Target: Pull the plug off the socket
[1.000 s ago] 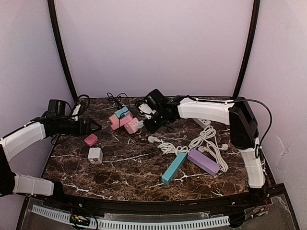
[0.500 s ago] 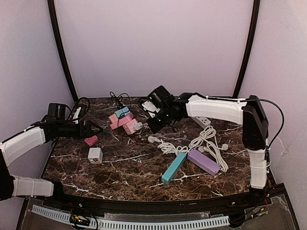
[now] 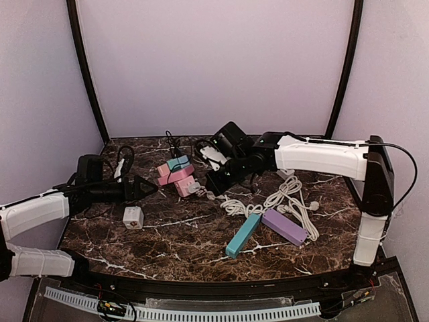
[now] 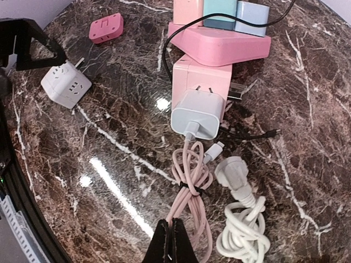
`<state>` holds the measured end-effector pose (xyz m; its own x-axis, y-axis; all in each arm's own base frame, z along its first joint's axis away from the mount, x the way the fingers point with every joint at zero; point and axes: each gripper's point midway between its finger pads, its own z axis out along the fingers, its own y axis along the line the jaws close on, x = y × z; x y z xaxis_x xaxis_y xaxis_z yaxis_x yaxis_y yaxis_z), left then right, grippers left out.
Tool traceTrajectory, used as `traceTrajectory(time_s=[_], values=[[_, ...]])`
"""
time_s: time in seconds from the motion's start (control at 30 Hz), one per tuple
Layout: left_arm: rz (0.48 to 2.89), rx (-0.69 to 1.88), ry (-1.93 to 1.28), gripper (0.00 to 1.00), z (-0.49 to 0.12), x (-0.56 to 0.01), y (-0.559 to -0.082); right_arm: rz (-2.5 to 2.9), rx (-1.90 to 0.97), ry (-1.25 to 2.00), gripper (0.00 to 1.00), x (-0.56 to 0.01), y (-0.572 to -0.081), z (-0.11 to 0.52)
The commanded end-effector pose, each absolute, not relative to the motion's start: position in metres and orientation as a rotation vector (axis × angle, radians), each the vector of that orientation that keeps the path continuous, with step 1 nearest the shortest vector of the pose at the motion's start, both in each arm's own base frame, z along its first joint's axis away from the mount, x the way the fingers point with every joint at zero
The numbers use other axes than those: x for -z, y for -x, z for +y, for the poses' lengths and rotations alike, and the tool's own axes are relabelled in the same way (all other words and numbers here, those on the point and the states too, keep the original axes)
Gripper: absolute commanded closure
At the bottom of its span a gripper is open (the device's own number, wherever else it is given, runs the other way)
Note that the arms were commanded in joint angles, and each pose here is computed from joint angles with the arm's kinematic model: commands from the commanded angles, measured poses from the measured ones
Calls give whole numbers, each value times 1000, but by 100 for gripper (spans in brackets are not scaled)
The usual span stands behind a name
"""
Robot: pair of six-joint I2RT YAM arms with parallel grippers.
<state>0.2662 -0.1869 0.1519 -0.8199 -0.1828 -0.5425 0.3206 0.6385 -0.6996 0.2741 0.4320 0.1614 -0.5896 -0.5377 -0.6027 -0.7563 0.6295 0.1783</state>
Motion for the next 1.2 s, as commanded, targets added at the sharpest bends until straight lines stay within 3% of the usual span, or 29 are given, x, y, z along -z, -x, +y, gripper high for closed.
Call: traceTrajectory(time_s=[0.0,0.37,0.67,1.17], values=[[2230,1129,-37,2,-192,-155,-273,2360,-692,981,100,-186,-238,436],[2296,1156,-134,3,-239,-128,-260,2465,-745,834,100,-190,-186,396],[2317,1204,-234,3,-281,-108,-249,2477,-705,774,100,-181,-185,378],[2308,1092,-273,2,-297,-82,-265,2453,-706,794,100,-186,-189,385]])
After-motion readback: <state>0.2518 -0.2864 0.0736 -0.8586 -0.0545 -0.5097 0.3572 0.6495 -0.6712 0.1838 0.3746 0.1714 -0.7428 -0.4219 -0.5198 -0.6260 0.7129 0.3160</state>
